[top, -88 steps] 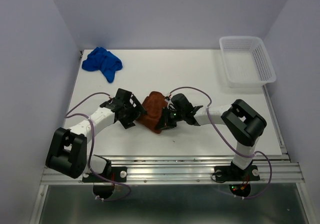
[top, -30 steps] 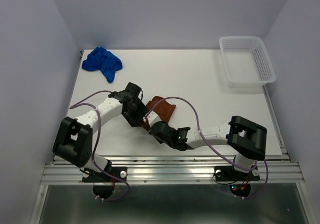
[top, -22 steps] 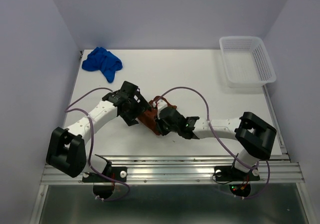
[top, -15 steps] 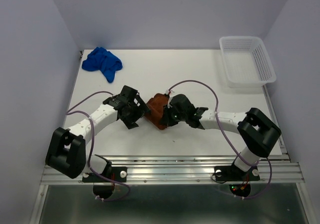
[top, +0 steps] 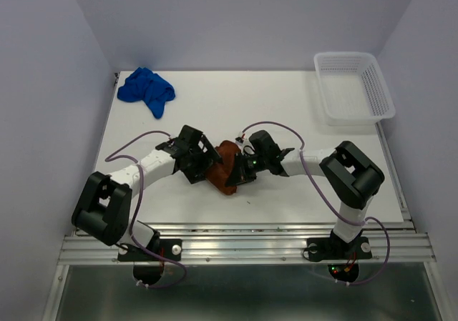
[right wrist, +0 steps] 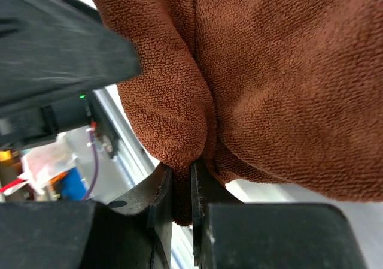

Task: Roll the towels
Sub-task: Roll the towel

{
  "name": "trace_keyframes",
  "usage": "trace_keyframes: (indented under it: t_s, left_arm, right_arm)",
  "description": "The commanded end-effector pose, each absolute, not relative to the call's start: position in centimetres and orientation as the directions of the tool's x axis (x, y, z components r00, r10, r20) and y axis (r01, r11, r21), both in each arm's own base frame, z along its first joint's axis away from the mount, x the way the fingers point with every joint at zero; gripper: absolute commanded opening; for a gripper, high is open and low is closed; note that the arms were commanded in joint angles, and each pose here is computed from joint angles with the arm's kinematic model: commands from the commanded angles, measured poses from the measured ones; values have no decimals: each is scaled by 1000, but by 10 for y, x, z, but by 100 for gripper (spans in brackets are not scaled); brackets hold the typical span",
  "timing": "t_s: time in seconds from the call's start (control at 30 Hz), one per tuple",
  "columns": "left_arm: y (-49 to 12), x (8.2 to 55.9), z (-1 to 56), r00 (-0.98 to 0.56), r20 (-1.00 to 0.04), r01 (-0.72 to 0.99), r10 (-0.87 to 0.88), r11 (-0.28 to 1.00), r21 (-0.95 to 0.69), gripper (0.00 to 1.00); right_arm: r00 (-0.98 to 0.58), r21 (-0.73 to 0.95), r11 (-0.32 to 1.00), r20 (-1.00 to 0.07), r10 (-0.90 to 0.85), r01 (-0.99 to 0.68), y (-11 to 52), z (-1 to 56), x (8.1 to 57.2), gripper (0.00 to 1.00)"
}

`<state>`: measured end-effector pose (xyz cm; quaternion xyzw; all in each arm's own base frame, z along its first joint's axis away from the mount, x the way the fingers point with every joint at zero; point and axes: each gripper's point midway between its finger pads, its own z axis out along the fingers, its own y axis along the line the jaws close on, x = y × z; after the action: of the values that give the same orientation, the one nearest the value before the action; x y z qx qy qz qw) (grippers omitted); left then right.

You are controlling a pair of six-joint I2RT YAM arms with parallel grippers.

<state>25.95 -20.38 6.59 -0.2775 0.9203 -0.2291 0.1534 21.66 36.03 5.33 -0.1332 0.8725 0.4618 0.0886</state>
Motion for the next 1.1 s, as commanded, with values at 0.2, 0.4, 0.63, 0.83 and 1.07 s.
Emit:
trace_keyframes:
  t_s: [0.2, 0.4, 0.63, 0.83, 1.07]
  left_arm:
    - [-202, 260, 38, -811, -154, -455, -565, 773, -442, 45]
    - [-205, 260, 30, -827, -125, -462, -548, 789, -404, 0]
    - [-205, 243, 32, -856, -45, -472, -515, 813, -340, 0]
    - [-201, 229, 35, -856, 19, -501, -517, 820, -275, 0]
    - [-198, 228, 45, -833, 29, -543, -553, 805, -241, 0]
  right_arm:
    - [-964, 832, 487, -239, -119, -267, 366, 74, 233, 27]
    - [-865, 683, 547, -470, -179, -484, 354, 90, 242, 74]
    - [-605, 419, 552, -769, -207, -721, 340, 136, 240, 90]
    - [-318, 59, 587, -882, -348, -807, 361, 144, 220, 91]
    - [-164, -184, 603, -865, -474, -776, 371, 125, 210, 91]
